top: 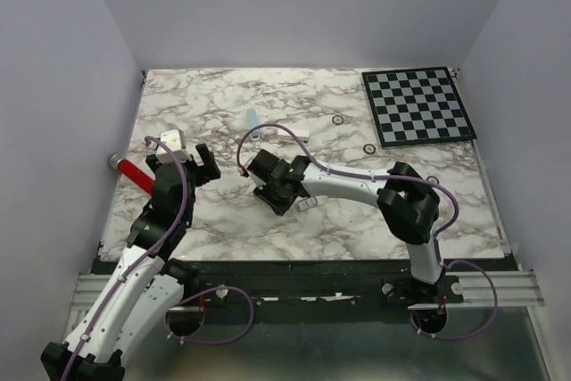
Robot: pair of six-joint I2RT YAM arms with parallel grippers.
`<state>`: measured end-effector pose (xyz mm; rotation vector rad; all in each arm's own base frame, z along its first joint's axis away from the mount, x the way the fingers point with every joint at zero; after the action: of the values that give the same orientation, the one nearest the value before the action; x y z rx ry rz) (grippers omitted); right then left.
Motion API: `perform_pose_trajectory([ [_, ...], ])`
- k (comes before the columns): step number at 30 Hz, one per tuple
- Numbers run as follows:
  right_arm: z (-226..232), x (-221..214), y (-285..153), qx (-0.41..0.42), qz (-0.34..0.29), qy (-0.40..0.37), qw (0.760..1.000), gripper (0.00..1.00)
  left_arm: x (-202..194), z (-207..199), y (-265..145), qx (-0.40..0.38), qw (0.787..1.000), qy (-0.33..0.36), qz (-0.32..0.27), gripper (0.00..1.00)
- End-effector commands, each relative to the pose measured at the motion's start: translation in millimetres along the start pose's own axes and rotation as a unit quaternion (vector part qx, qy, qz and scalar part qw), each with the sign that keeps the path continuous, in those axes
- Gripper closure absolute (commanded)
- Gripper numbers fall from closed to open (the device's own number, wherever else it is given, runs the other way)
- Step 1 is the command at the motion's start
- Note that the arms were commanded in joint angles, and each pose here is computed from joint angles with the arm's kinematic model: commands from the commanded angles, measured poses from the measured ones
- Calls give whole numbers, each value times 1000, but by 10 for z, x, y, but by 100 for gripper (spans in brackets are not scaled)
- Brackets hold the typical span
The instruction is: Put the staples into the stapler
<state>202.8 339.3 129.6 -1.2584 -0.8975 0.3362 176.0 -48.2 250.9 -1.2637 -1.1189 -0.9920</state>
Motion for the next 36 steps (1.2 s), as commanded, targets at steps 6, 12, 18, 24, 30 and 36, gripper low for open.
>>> perform_pose_trajectory([
  [6, -195, 416, -372, -31, -50, 48, 997, 86, 54, -6, -5, -9, 1000, -11, -13, 5],
  [12, -760, 509, -640, -77, -69, 136, 985, 86, 49, -10, 1, -10, 1000, -11, -10, 5],
  [18, -1535, 321, -715, -152, -52, 233, 959, 86, 35, -20, 15, -12, 1000, -11, -4, 5],
  [24, -2096, 146, -615, -183, -31, 301, 935, 86, -4, -61, 69, -20, 1000, -6, 15, 5],
  [30, -2437, 45, -361, -184, -2, 329, 926, 85, -85, -141, 165, -34, 998, -3, 57, 5],
  [36, -2571, -8, -140, -170, 13, 341, 924, 81, -167, -249, 315, -30, 992, -19, 119, 4],
])
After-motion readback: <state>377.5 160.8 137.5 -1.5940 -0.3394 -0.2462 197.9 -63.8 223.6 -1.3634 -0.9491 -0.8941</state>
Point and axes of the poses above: each gripper's point midway between its finger pads, its own y axis out along the fingers, its own z axis along the line the jaws close on, x = y × z, the point moved 10 cm from there along -y, back along the fingers, and after that the axes turned 10 degrees about y, right-handed, at the moved point
